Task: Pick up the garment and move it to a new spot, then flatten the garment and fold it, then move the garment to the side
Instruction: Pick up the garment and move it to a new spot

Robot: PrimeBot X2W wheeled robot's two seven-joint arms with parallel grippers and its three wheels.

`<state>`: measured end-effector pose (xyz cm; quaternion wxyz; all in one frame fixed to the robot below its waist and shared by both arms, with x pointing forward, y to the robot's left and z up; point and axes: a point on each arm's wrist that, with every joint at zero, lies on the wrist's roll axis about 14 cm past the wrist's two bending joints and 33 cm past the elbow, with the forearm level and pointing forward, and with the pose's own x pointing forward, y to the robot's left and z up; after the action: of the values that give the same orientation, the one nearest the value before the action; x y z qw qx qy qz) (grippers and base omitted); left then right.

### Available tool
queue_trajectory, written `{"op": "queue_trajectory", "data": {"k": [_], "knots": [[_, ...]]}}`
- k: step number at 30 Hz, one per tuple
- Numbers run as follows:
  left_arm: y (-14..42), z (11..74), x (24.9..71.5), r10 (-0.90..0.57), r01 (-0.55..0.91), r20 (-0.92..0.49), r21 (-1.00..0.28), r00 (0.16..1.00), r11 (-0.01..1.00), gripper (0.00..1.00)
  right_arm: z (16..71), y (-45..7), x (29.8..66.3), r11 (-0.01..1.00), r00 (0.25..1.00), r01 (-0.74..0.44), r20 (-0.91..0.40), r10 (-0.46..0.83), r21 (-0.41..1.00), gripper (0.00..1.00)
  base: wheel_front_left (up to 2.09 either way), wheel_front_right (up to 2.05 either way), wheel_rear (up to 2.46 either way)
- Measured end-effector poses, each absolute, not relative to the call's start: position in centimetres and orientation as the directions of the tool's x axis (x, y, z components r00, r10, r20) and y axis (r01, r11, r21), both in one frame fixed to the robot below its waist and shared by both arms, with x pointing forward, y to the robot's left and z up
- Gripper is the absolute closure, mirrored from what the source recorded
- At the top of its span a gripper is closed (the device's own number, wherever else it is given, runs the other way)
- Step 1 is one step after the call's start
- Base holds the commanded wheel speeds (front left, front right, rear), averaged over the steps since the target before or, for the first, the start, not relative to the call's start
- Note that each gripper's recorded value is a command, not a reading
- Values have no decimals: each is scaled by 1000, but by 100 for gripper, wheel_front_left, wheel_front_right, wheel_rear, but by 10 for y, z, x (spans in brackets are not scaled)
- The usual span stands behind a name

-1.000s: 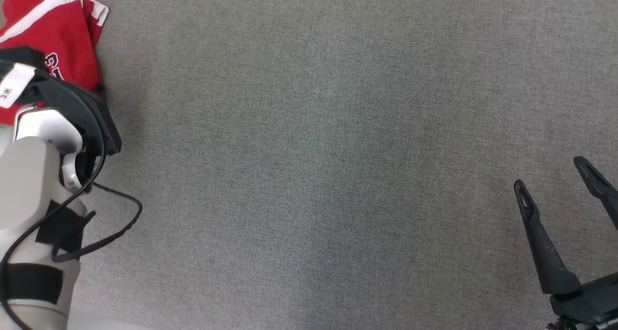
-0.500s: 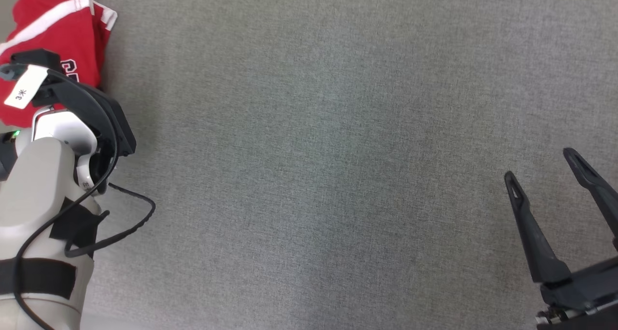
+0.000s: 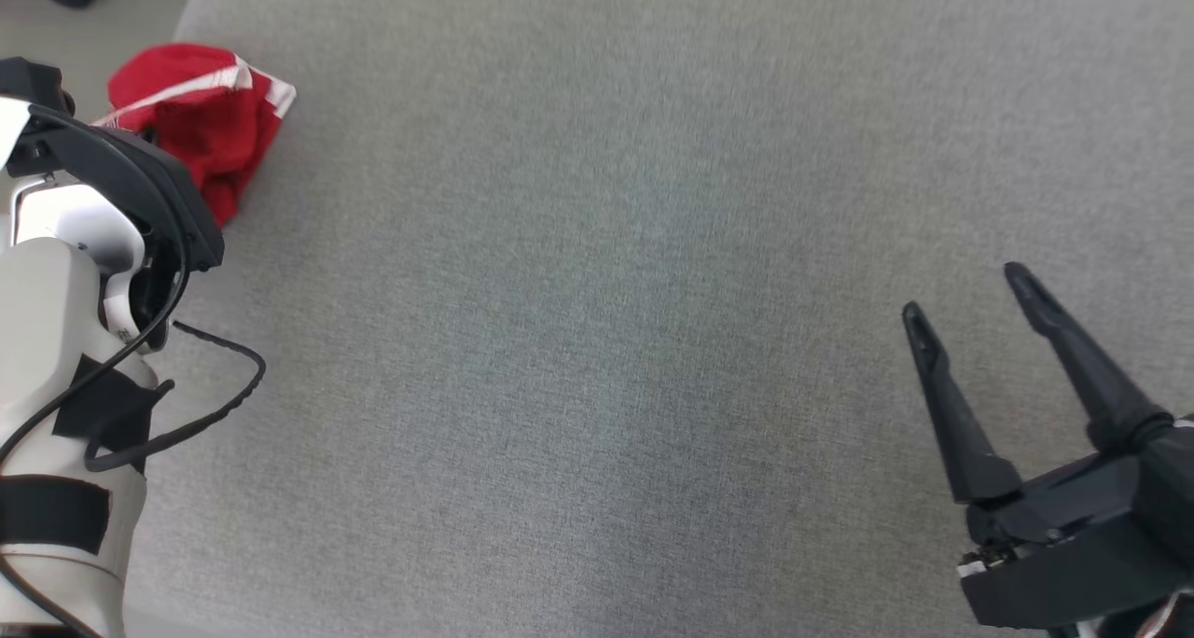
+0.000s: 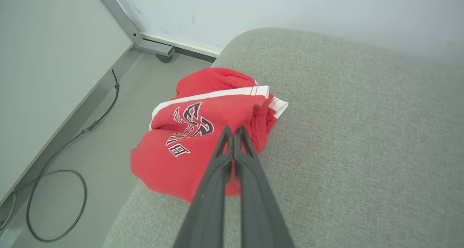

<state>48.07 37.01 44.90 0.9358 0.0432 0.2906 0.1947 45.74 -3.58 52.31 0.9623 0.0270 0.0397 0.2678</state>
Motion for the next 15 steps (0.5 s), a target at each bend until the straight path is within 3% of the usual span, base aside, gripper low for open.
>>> {"op": "queue_trajectory", "data": {"k": [15], "knots": [[301, 514, 476, 183, -164, -360, 84, 915, 983, 100, 579, -15, 423, 839, 845, -534, 103, 525, 104, 0, 0, 0, 0]]}}
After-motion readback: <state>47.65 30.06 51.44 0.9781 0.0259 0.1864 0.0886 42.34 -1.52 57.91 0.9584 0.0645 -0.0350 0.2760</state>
